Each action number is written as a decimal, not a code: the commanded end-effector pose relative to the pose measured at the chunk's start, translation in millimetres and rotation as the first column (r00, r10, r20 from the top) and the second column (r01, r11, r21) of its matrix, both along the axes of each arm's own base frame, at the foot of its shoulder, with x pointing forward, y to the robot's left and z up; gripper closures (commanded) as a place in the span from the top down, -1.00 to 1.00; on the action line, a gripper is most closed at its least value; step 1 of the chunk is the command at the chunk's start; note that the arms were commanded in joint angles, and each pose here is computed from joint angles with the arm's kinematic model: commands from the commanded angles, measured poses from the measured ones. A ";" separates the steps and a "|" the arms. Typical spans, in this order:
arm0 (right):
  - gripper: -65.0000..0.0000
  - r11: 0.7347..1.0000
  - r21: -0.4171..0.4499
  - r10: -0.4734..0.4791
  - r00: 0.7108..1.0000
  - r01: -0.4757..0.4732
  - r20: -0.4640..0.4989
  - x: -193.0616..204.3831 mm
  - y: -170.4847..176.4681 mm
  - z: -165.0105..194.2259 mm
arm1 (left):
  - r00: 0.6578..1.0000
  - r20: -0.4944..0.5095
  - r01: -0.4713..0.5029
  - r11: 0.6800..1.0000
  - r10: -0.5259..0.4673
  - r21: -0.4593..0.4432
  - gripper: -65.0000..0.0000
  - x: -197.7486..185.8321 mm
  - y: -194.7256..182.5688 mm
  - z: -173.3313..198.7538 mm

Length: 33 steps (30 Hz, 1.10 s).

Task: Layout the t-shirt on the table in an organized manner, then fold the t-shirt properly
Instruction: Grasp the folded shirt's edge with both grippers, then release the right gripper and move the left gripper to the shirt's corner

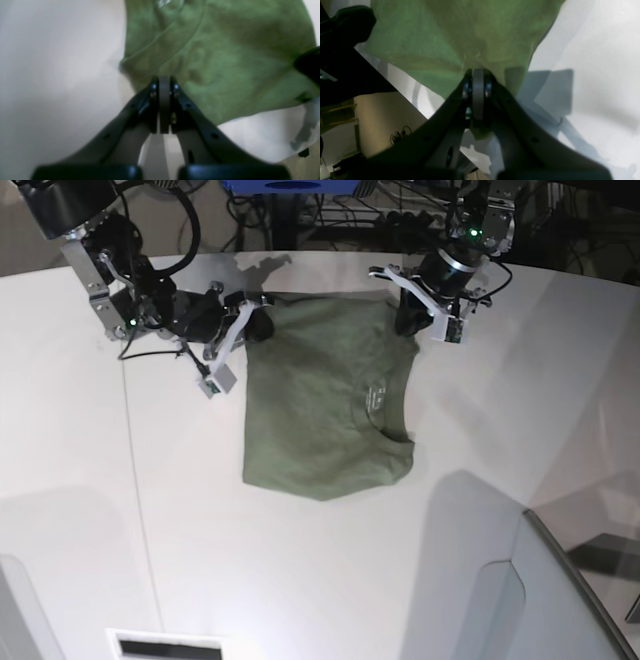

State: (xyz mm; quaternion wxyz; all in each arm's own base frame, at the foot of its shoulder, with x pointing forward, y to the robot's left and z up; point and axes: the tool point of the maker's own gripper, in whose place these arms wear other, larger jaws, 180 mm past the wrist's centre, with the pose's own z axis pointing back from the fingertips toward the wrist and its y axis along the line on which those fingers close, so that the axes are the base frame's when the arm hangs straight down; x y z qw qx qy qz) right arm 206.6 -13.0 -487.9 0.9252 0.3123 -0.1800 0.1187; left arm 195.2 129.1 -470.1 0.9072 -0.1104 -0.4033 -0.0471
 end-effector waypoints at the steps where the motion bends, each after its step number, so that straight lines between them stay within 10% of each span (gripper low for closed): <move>1: -1.00 1.000 -0.009 0.007 1.000 -0.007 0.028 6.0 -2.1 6.8 | 0.999 0.034 -0.003 1.000 0.003 -0.002 -1.00 6.1 1.9 8.1; 11: -1.00 0.998 0.020 0.059 0.974 -0.065 0.218 80.4 20.2 72.4 | 0.976 0.216 -0.038 0.999 0.036 0.008 -1.00 49.6 16.2 71.3; 20: -1.00 0.998 0.056 0.016 0.973 -0.030 0.232 172.8 24.2 60.5 | 0.979 0.188 -0.066 0.994 0.081 -0.084 -1.00 123.9 -18.5 65.4; 33: -1.00 0.990 0.023 -0.141 0.967 0.139 0.211 182.3 -27.6 21.8 | 0.999 0.028 -0.026 1.000 0.027 -0.013 -1.00 91.5 -5.7 6.9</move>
